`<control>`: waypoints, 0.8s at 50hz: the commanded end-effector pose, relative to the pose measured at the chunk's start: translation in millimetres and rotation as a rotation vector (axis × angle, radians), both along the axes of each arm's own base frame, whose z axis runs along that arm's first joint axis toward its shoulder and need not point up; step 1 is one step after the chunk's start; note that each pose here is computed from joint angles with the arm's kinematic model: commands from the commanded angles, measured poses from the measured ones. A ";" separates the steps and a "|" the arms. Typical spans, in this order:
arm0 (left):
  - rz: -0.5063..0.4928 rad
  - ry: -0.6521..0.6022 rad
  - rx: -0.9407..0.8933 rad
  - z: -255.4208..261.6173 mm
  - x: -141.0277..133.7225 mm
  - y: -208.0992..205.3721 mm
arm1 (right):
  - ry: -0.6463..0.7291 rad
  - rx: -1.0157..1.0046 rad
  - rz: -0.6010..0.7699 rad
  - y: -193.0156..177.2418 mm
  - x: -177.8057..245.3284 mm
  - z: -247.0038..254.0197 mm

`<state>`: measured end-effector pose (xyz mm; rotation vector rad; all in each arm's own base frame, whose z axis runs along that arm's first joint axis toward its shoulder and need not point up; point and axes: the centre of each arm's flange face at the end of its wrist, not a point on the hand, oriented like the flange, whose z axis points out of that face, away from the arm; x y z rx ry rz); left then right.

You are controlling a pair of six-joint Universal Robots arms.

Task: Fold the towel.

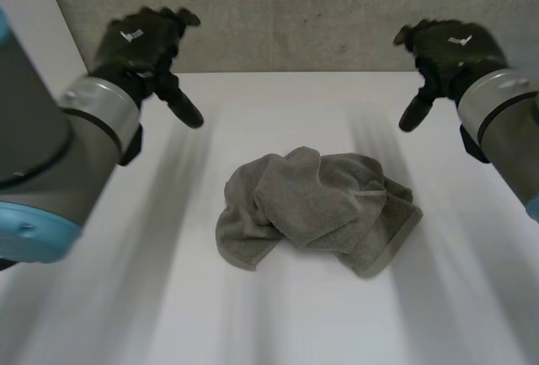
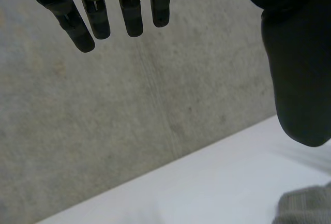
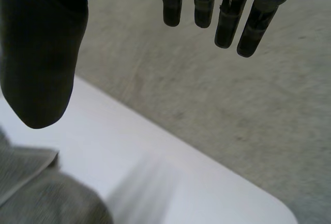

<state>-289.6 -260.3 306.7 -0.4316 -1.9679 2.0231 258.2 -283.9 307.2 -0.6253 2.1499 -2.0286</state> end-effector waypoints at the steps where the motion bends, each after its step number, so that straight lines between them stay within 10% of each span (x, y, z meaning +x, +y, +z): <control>1: -0.053 -0.062 0.083 -65.7 -20.6 -19.5 | 0.171 0.174 0.142 -6.8 4.7 -75.6; 21: -0.280 -0.369 0.232 -191.7 -68.0 5.7 | 0.221 0.380 0.127 -24.2 -6.3 -170.5; 40: -0.312 -0.350 0.248 -113.0 5.7 125.2 | 0.245 0.320 0.384 30.7 0.7 -106.6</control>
